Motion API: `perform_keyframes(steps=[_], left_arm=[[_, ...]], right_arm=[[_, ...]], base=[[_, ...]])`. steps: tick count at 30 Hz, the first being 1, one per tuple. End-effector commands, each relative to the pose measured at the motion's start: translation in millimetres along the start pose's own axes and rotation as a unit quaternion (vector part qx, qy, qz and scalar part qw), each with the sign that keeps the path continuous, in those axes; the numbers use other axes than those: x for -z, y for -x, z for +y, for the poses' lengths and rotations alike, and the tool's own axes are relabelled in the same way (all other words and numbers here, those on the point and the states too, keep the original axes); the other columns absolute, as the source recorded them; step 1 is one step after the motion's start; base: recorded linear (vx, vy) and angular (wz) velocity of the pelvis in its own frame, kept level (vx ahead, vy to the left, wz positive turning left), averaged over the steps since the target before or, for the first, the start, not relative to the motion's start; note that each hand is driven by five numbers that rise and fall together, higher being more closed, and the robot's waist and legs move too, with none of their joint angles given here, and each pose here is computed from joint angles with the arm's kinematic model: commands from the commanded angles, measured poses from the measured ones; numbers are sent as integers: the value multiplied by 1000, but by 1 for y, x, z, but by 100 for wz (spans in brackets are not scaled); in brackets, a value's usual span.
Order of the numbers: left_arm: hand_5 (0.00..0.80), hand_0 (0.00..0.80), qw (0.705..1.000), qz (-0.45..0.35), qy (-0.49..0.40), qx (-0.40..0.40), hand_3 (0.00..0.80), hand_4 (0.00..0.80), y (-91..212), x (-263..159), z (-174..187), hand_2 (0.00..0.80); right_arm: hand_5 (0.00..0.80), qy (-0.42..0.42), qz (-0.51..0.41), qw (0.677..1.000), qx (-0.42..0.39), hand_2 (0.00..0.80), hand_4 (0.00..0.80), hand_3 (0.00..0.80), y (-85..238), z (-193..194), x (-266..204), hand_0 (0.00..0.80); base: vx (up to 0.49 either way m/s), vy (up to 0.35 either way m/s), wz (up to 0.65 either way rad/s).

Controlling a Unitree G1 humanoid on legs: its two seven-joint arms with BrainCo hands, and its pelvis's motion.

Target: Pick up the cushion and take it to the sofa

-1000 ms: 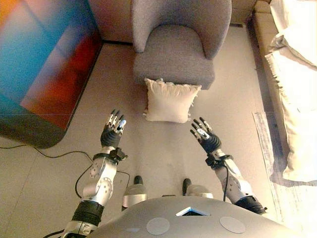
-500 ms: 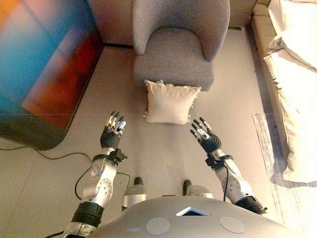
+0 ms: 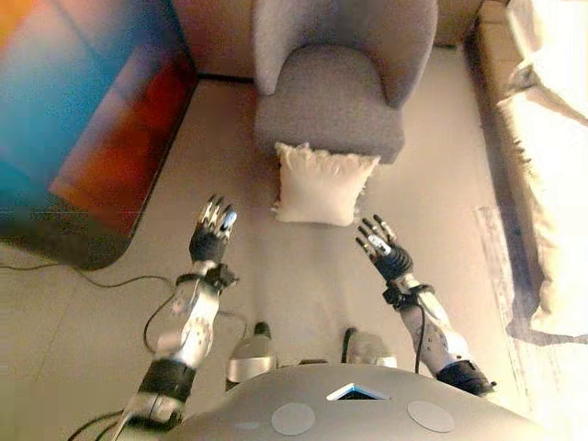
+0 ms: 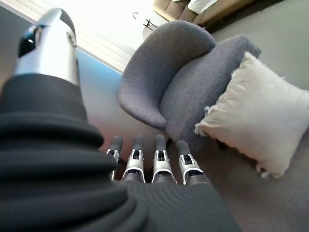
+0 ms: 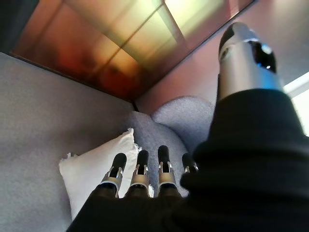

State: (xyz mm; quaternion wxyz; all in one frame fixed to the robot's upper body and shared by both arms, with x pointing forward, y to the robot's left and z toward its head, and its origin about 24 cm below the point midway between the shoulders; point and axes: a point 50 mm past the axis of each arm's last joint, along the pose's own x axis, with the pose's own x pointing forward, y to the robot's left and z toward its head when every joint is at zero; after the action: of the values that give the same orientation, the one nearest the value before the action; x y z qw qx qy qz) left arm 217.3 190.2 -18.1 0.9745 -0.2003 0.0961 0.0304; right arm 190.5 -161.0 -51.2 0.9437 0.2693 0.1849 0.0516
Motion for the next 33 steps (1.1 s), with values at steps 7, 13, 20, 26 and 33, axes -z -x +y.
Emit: perform_keyframes(steps=[7,13,20,26,33], left_arm=[[0,0,998,-25,-41,36,0,0,11,-21,8,0],[0,0,998,3,-36,42,0,0,28,-7,15,0],[0,0,1000,17,-10,8,0,0,36,2,15,0],[0,0,1000,-6,22,3,0,0,22,-6,1,0],[0,0,999,-19,24,26,0,0,14,-12,-5,0]], right_arm=[[0,-36,-65,997,-17,0,0,0,2,6,-19,0],[0,-48,-61,997,3,0,0,0,8,-5,-15,0],[0,-33,-18,999,-15,0,0,0,16,-3,-3,0],[0,-2,-14,999,-33,0,0,0,10,-7,-8,0],[0,-7,-39,999,-20,0,0,0,12,-10,-16,0]], base=[[397,-114,32],[511,-89,39],[454,-170,16],[372,-239,-46],[265,118,-26]])
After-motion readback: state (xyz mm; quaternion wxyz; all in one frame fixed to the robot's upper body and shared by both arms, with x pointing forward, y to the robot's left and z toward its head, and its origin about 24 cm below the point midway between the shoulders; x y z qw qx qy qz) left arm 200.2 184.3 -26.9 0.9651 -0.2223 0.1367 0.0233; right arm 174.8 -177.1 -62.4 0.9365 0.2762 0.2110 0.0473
